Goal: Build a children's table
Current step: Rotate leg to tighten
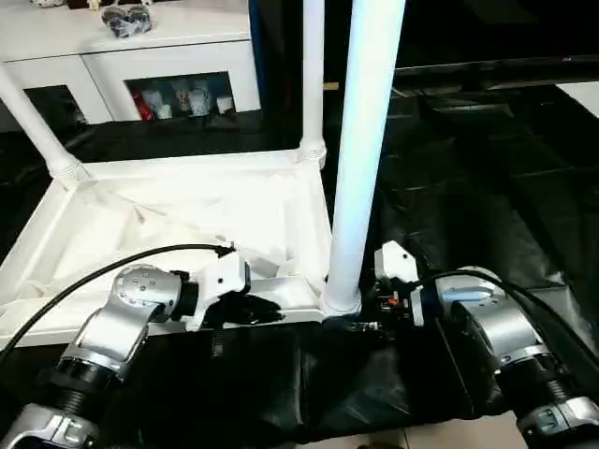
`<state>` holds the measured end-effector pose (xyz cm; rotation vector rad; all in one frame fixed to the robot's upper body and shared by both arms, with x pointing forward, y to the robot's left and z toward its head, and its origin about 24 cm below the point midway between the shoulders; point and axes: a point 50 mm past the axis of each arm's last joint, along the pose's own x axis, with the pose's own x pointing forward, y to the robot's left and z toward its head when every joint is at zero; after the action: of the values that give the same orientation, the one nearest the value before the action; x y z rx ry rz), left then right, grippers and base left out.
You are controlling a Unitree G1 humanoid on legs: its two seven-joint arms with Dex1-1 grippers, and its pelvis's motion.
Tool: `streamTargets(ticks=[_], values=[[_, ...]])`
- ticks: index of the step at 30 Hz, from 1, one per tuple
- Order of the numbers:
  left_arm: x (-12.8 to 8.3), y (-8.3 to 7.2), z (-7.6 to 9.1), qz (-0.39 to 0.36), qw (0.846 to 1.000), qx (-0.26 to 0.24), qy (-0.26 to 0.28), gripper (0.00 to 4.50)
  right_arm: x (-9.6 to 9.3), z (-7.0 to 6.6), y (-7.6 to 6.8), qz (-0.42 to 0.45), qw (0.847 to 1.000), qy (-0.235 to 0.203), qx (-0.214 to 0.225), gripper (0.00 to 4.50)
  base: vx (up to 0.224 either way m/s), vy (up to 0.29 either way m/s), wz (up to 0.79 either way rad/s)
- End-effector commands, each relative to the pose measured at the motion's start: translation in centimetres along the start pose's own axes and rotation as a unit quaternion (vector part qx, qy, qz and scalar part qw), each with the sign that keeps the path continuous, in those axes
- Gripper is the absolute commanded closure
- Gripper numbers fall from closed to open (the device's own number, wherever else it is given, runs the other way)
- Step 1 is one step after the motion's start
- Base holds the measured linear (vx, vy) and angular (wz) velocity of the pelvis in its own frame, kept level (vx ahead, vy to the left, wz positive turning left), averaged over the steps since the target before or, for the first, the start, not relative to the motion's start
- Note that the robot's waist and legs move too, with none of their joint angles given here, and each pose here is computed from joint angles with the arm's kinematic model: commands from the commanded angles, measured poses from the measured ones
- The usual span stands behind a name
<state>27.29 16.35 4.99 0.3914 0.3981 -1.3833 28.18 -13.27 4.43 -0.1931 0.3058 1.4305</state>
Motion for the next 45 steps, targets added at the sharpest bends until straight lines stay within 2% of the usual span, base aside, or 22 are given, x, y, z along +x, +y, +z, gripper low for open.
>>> streamTargets(ticks=[1,3,5,7,10,18,20,22,25,26,27,30,31,32,36,37,41,43,44,45], values=[[-0.8,0.3,0.5,0.025,1.0,0.002,-0.01,4.5,0.5,0.2,0.2,0.025,1.0,0.001,0.002,0.95,0.0,0.0,0.0],[-0.8,0.3,0.5,0.024,1.0,0.002,-0.01,4.5,0.5,0.2,0.2,0.026,1.0,0.002,0.001,0.95,0.0,0.0,0.0],[-0.7,0.3,0.5,0.023,1.0,0.002,-0.01,4.5,0.5,0.2,0.2,0.028,1.0,0.004,0.001,1.29,0.0,0.0,0.0],[-0.6,0.3,0.6,0.021,1.0,0.003,-0.01,4.5,0.6,0.1,0.3,0.03,1.0,0.006,-0.001,1.3,0.0,0.0,0.0],[-0.6,0.3,0.6,0.02,1.0,0.003,-0.01,4.5,0.6,0.1,0.4,0.031,0.999,0.006,-0.001,1.63,0.0,0.0,0.0],[0.0,0.4,1.0,0.028,0.999,-0.007,-0.024,4.5,1.0,-0.1,0.3,0.013,1.0,0.002,0.004,1.73,0.0,0.0,0.0],[1.1,1.0,1.4,0.06,0.998,-0.016,-0.027,4.5,1.7,-0.4,-0.3,-0.041,0.999,-0.001,0.016,1.73,0.0,0.0,0.0],[2.6,1.8,1.8,0.104,0.994,-0.027,-0.031,4.5,3.1,-0.7,-1.3,-0.129,0.991,-0.007,0.04,1.73,0.0,0.0,0.0],[3.7,2.1,2.3,0.12,0.992,-0.032,-0.036,4.5,4.0,-0.8,-1.6,-0.161,0.985,-0.013,0.054,1.74,0.0,0.0,0.0],[5.8,2.6,3.1,0.151,0.987,-0.043,-0.043,4.5,5.8,-0.6,-2.1,-0.218,0.972,-0.024,0.088,1.74,0.0,0.0,0.0],[6.7,2.8,3.5,0.162,0.985,-0.046,-0.045,4.5,6.6,-0.4,-2.2,-0.24,0.966,-0.026,0.097,1.74,0.0,0.0,0.0],[8.2,2.9,4.2,0.173,0.982,-0.051,-0.048,4.5,7.9,-0.2,-2.8,-0.291,0.949,-0.025,0.122,1.74,0.0,0.0,0.0],[8.2,2.9,4.2,0.173,0.982,-0.051,-0.048,4.5,7.9,-0.2,-2.8,-0.291,0.949,-0.025,0.122,1.74,0.0,0.0,0.0],[8.5,2.9,4.4,0.171,0.983,-0.05,-0.05,4.5,8.1,0.0,-2.9,-0.303,0.944,-0.029,0.123,1.19,0.0,0.0,0.0],[8.8,3.0,4.9,0.161,0.985,-0.034,-0.053,4.5,8.3,0.3,-3.0,-0.307,0.942,-0.05,0.124,0.98,0.0,0.0,0.0],[8.6,2.9,4.9,0.156,0.986,-0.03,-0.054,4.5,8.1,0.3,-3.1,-0.306,0.943,-0.05,0.12,0.69,0.0,0.0,0.0],[7.9,2.7,4.5,0.127,0.99,-0.011,-0.055,4.5,7.1,0.3,-3.4,-0.306,0.946,-0.047,0.093,0.49,0.0,0.0,0.0],[7.4,2.6,4.2,0.114,0.992,-0.002,-0.053,4.5,6.4,0.2,-3.3,-0.293,0.953,-0.04,0.071,0.49,0.0,0.0,0.0],[6.7,2.6,3.9,0.102,0.994,0.005,-0.049,4.5,5.6,0.1,-3.3,-0.28,0.958,-0.032,0.049,0.49,0.0,0.0,0.0],[6.7,2.6,3.9,0.102,0.994,0.005,-0.049,4.5,5.6,0.1,-3.3,-0.28,0.958,-0.032,0.049,0.49,0.0,0.0,0.0]])
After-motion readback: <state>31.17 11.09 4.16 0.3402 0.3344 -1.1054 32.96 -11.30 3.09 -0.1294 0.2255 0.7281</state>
